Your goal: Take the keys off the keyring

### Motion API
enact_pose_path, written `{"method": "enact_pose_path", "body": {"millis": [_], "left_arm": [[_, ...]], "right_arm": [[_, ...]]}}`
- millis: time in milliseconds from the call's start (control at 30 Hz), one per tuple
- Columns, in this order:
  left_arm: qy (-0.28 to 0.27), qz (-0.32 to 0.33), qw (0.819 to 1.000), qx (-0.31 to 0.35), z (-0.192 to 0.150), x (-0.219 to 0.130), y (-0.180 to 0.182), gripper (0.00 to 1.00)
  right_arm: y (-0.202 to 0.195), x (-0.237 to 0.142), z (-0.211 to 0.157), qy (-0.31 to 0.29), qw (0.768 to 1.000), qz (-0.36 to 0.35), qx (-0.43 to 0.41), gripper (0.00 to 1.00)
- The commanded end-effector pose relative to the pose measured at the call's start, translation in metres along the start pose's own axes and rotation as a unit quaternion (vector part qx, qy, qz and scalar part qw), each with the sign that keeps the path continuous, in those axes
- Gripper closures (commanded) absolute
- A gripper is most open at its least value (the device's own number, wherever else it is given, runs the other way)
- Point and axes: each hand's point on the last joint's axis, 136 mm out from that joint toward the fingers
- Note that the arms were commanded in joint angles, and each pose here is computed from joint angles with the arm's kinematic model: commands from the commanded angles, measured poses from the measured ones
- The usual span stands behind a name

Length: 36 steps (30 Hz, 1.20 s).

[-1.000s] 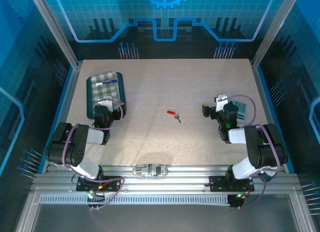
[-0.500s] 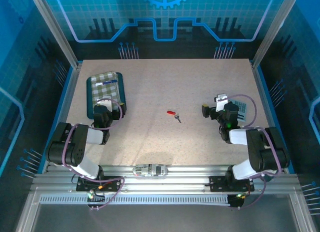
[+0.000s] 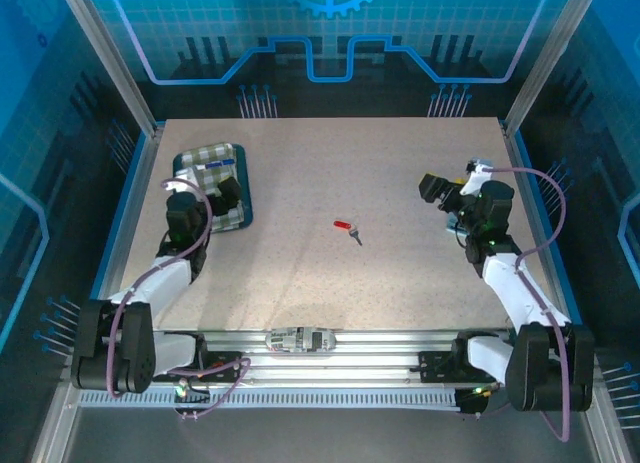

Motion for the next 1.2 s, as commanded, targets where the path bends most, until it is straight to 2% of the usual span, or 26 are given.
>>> {"method": "enact_pose_path", "body": {"millis": [0,67,133,200,367,433,533,633,1167], "left_arm": [[0.062,-0.129,0.982,-0.123,-0.007,0.0,-0.043,0.01],[0.121,-0.169,0.97,-0.125,-0.015,0.0,-0.065,0.1],[0.164,-0.186,0.961,-0.123,-0.029,-0.002,-0.08,0.15],[0.19,-0.192,0.955,-0.12,-0.042,-0.007,-0.09,0.16],[0.244,-0.214,0.94,-0.108,-0.076,-0.022,-0.112,0.23],[0.259,-0.222,0.934,-0.106,-0.088,-0.029,-0.118,0.24],[0.275,-0.239,0.926,-0.1,-0.101,-0.041,-0.129,0.25],[0.281,-0.242,0.925,-0.084,-0.108,-0.05,-0.131,0.25],[0.285,-0.232,0.925,-0.095,-0.124,-0.06,-0.125,0.25]], "right_arm": [[0.023,0.004,-0.041,0.119,0.991,0.041,0.054,0.09],[0.026,0.008,-0.064,0.175,0.983,0.026,0.05,0.16],[0.033,0.013,-0.086,0.225,0.972,0.041,0.058,0.2],[0.038,0.018,-0.106,0.257,0.963,0.049,0.06,0.2],[0.056,0.037,-0.153,0.315,0.948,0.051,0.018,0.43],[0.055,0.047,-0.17,0.339,0.939,0.043,0.018,0.48],[0.056,0.059,-0.192,0.364,0.931,0.039,0.01,0.56],[0.061,0.073,-0.197,0.367,0.929,0.04,-0.004,0.6],[0.061,0.105,-0.23,0.397,0.917,0.033,-0.011,0.7]]}}
Point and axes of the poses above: each hand's point on the last joint's axis, 136 mm out from that joint toward the fingers, its own x axis out along the fingers, its own y axis along the line the jaws close on, z = x × y, and after that the axes turned 4 degrees about x, right-handed
